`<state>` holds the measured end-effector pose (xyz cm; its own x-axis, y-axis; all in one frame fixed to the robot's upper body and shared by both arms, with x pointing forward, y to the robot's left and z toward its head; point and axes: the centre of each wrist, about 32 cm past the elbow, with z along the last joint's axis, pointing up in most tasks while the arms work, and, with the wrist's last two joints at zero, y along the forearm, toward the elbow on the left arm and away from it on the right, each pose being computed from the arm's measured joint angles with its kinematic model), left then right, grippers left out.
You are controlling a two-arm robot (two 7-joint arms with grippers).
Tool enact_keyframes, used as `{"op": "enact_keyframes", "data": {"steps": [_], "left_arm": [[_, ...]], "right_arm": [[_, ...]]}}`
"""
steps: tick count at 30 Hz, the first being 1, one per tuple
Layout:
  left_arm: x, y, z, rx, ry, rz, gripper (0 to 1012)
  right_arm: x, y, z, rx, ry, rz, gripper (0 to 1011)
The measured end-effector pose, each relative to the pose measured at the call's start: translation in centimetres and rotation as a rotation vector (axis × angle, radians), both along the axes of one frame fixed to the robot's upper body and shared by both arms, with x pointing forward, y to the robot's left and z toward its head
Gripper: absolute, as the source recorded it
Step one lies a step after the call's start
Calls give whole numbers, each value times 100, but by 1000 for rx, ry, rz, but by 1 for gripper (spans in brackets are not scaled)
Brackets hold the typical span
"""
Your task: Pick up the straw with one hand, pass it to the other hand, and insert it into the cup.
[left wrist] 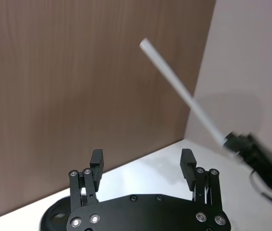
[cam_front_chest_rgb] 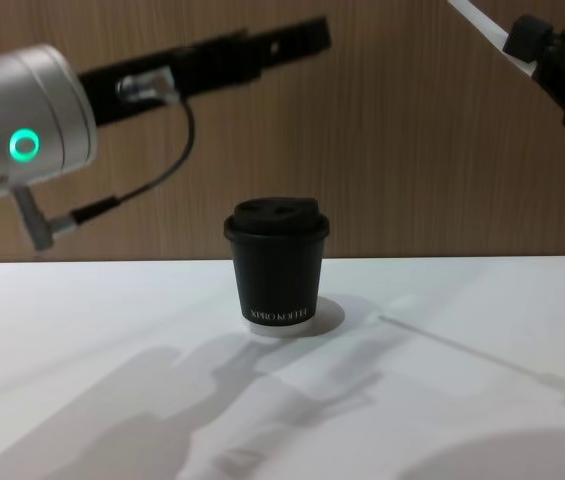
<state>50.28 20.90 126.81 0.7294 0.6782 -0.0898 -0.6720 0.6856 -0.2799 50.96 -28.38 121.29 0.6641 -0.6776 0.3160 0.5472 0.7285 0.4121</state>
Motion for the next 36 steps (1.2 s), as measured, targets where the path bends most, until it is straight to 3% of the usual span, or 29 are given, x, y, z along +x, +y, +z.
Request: {"op": "enact_keyframes", "data": {"steps": [1,3,5,6,7,18,26,36], "left_arm": [[10,-6,28,-24,0,-19,1001],[14,-9,40,-35,1,-28,1002],[33,-24,86,-85,6,-69,1002],[33,-24,86,-85,6,-69,1002],[42,-33,107,-111,10,-92,1000],[129,-152,207,-282,63,-227,1001],[175,-259,226,-349,116,-267,1002],[253,-424,217,-389,180,-283,1002]], "right_arm": [[0,0,0,0,0,0,0],[0,0,0,0,0,0,0],[0,0,0,0,0,0,0],[0,0,0,0,0,0,0],[0,0,0,0,0,1,0],[0,0,0,0,0,1,0],[0,0,0,0,0,1,0],[0,0,0,0,0,1,0]]}}
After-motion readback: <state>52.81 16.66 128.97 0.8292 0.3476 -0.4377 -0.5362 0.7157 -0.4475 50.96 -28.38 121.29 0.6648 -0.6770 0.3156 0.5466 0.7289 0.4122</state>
